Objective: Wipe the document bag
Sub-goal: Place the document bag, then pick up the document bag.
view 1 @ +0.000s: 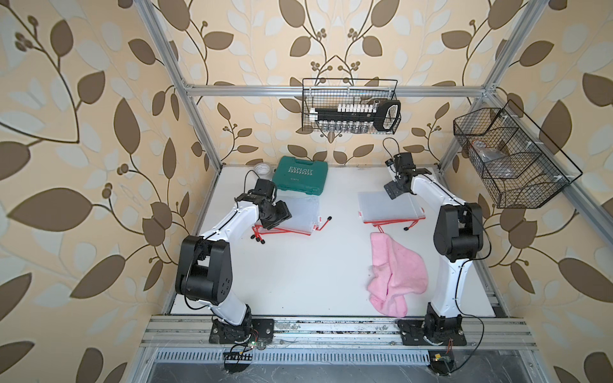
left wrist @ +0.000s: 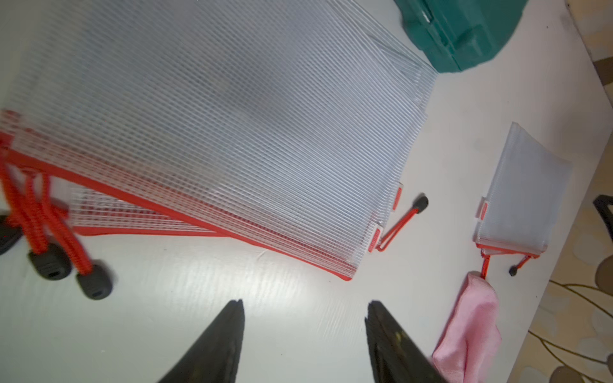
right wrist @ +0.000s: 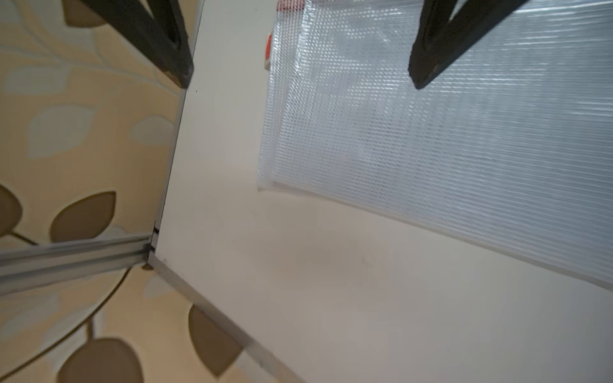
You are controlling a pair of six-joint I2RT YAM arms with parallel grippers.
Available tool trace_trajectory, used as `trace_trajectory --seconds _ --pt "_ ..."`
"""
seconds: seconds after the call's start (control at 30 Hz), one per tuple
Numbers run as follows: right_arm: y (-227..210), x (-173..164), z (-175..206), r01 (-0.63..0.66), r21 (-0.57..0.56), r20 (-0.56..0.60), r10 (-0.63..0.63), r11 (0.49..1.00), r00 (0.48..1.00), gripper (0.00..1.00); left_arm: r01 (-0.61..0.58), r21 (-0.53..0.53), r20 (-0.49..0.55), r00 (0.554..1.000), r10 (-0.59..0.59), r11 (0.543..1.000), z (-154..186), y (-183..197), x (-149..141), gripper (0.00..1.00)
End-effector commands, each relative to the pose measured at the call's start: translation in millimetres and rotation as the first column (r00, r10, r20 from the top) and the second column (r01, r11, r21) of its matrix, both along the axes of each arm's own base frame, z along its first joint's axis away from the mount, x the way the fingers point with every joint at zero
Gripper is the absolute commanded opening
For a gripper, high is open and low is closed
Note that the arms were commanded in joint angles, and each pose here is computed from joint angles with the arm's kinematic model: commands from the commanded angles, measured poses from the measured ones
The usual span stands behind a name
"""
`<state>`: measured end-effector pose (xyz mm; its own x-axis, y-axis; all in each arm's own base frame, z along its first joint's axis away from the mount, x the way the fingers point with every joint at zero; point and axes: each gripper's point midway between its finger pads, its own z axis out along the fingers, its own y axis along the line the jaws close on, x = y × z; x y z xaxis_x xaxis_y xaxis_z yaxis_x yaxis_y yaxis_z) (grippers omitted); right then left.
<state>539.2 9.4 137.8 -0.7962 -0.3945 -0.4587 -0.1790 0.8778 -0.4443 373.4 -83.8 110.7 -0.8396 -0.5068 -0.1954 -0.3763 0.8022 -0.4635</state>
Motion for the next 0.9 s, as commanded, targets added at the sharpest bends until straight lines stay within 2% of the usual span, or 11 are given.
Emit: trace_trajectory --seconds 0.0,0.1,0.17,0.23,0.27,0.33,0.4,0.43,0.6,0.87 --pt "67.9 -18.0 22.8 0.010 0.230 -0.023 -0.005 0.973 1.000 0.98 -0.081 -0.049 -0.028 0.996 0.080 0.996 -4.1 21.8 0.9 0.63" --pt "137.8 -37.1 23.3 -0.033 0.447 -0.093 0.084 0.894 0.992 0.96 -0.152 -0.090 -0.058 0.987 0.147 0.984 -13.2 43.9 5.0 0.63" --pt "182.4 -52.5 20.6 -0.045 0.587 -0.130 0.149 0.808 0.980 0.80 -0.184 -0.095 -0.063 0.982 0.179 0.978 -16.7 57.2 8.8 0.61" --pt "226.9 -63.8 19.5 -0.058 0.704 -0.135 0.214 0.708 0.968 0.47 -0.206 -0.088 -0.055 0.978 0.201 0.975 -16.6 69.6 12.9 0.61" --pt "247.9 -70.8 19.7 -0.069 0.749 -0.141 0.260 0.659 0.955 0.37 -0.214 -0.085 -0.050 0.976 0.210 0.973 -16.1 74.6 14.9 0.60" --pt "284.7 -82.8 15.5 -0.092 0.774 -0.157 0.330 0.627 0.931 0.18 -0.228 -0.081 -0.042 0.973 0.226 0.970 -16.2 84.9 19.1 0.60" --pt "315.0 -92.9 9.6 -0.113 0.792 -0.170 0.394 0.600 0.903 0.04 -0.238 -0.076 -0.052 0.971 0.235 0.968 -20.3 93.1 21.1 0.60" --pt "328.1 -96.9 3.7 -0.113 0.799 -0.183 0.418 0.591 0.890 0.00 -0.244 -0.076 -0.055 0.969 0.240 0.967 -22.0 96.7 22.4 0.60" --pt "359.7 -101.5 -35.0 -0.057 0.815 -0.253 0.442 0.576 0.861 0.00 -0.268 -0.081 -0.059 0.963 0.264 0.960 -29.2 111.3 27.6 0.60" --pt "367.8 -100.1 -97.6 0.006 0.771 -0.356 0.423 0.637 0.833 0.00 -0.258 -0.103 -0.042 0.966 0.255 0.961 -36.1 111.6 41.3 0.60"
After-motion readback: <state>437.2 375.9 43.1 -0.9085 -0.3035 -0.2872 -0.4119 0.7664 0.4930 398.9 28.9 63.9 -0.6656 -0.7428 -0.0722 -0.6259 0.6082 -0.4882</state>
